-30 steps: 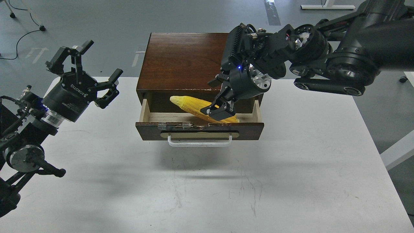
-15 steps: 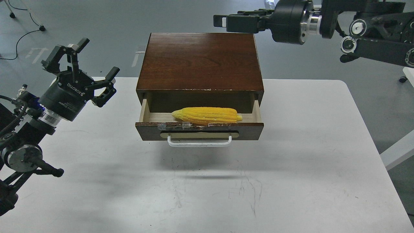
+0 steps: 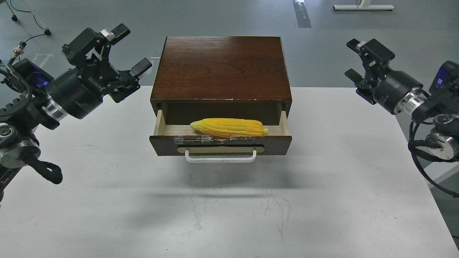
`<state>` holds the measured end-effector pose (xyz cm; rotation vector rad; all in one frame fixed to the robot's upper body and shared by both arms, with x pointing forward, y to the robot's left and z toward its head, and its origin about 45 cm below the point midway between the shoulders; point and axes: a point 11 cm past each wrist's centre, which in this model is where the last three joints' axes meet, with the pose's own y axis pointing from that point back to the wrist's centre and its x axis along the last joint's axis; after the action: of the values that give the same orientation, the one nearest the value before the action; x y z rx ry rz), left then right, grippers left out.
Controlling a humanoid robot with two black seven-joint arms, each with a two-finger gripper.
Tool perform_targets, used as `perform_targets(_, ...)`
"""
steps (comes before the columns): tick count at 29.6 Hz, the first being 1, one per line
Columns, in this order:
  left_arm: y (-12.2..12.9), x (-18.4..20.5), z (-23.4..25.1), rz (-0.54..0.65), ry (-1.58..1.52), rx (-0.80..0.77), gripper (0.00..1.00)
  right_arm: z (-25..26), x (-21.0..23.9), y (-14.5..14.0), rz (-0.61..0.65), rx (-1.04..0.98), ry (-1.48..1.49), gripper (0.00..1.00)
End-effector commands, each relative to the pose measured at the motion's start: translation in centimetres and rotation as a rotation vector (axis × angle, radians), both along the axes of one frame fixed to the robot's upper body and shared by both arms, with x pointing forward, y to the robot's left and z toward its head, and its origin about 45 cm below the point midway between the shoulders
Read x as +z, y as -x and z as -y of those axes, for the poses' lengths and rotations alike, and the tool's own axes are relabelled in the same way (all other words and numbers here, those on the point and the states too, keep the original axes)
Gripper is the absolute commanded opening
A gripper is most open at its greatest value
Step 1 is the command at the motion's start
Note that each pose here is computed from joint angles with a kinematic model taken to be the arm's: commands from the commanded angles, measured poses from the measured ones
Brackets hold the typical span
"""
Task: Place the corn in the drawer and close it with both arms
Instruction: 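Swing the left gripper down in front of the drawer handle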
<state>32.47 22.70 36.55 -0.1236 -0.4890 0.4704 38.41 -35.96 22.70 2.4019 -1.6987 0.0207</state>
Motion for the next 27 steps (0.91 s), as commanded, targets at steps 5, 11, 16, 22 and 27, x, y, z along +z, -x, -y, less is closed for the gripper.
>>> perform_targets(5,4.6,-3.4,8.0,0.284,-0.301,-0.216,0.98,0.9,-2.5,1.6,-0.07,-0.064,-0.061,0.99)
perform_targets(11,7.8,-8.7,10.4,0.199,-0.387,-0.359,0.77,1.1,-2.6,1.4,-0.068,-0.071,-0.058,0.99)
perform_targets(16,10.3,-12.0,11.0,0.133,-0.417,-0.421,0.03,1.0,-2.9,1.5,-0.073,-0.071,-0.059,0.99)
perform_targets(22,14.0,-16.1,10.5,-0.064,-0.321,-0.368,0.0,1.1,-3.2,1.7,-0.082,-0.075,-0.058,0.99)
perform_targets(27,13.8,-17.3,9.9,-0.159,-0.218,-0.235,0.0,1.1,-3.4,1.9,-0.087,-0.076,-0.056,0.99)
